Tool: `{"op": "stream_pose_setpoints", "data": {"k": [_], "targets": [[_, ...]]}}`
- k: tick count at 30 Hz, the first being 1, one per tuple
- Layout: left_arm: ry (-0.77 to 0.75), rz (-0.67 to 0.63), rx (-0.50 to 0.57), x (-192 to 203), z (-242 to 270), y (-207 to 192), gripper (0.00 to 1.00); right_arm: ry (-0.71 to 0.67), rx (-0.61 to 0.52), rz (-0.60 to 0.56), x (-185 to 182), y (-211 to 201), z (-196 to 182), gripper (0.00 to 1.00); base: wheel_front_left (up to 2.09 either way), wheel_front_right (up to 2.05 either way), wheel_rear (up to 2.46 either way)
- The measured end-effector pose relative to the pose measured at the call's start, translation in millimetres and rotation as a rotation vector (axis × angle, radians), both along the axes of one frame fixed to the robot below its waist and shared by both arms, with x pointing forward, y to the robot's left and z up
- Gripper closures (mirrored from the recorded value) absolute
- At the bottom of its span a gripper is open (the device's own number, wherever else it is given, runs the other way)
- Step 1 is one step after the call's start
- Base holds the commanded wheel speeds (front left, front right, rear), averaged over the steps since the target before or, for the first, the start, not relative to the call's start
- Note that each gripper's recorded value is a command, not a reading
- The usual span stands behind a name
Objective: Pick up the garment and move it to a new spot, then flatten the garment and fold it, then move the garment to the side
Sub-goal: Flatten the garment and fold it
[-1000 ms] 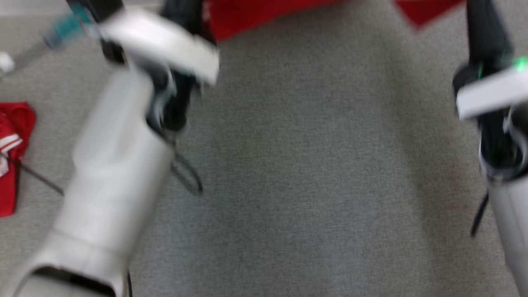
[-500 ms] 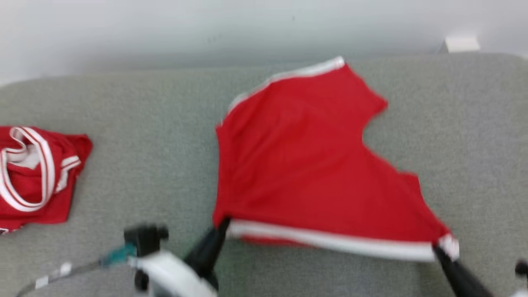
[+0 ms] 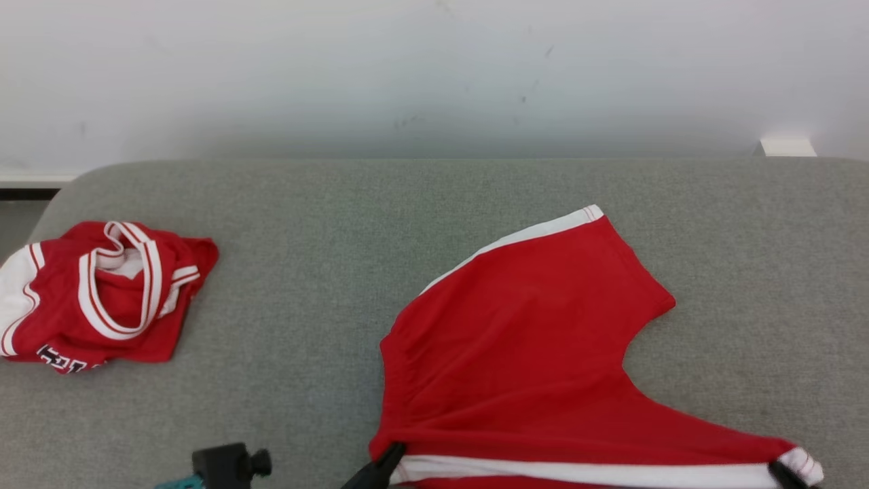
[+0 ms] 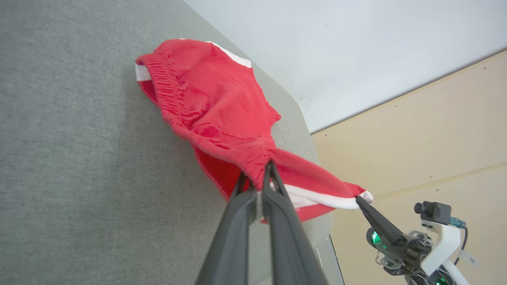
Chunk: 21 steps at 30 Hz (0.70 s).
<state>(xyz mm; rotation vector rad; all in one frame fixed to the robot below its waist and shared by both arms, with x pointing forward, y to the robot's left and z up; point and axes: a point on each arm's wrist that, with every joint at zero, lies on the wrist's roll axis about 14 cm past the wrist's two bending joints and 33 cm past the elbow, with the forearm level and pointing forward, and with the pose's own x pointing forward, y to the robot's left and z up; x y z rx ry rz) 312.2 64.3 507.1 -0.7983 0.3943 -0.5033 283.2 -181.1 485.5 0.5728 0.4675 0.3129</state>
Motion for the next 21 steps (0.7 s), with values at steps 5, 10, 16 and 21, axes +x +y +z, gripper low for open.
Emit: {"op": "stream_pose_setpoints", "data": {"k": [5, 10, 16, 21], "targets": [[0.031, -0.028, -0.113, 25, 21, -12, 1.00, -0.012, -0.029, 0.082, 51, 5, 14, 1.00, 0.00, 0.00, 0.00], [0.080, 0.007, -0.160, 63, 20, -14, 1.00, 0.031, -0.094, 0.196, 108, 15, 13, 1.00, 0.00, 0.00, 0.00], [0.125, 0.123, -0.140, 114, -2, 1, 1.00, 0.117, -0.158, 0.331, 173, 43, -1, 1.00, 0.00, 0.00, 0.00], [0.145, 0.221, -0.163, 149, -16, 11, 1.00, 0.141, -0.193, 0.376, 225, 69, -16, 1.00, 0.00, 0.00, 0.00]]}}
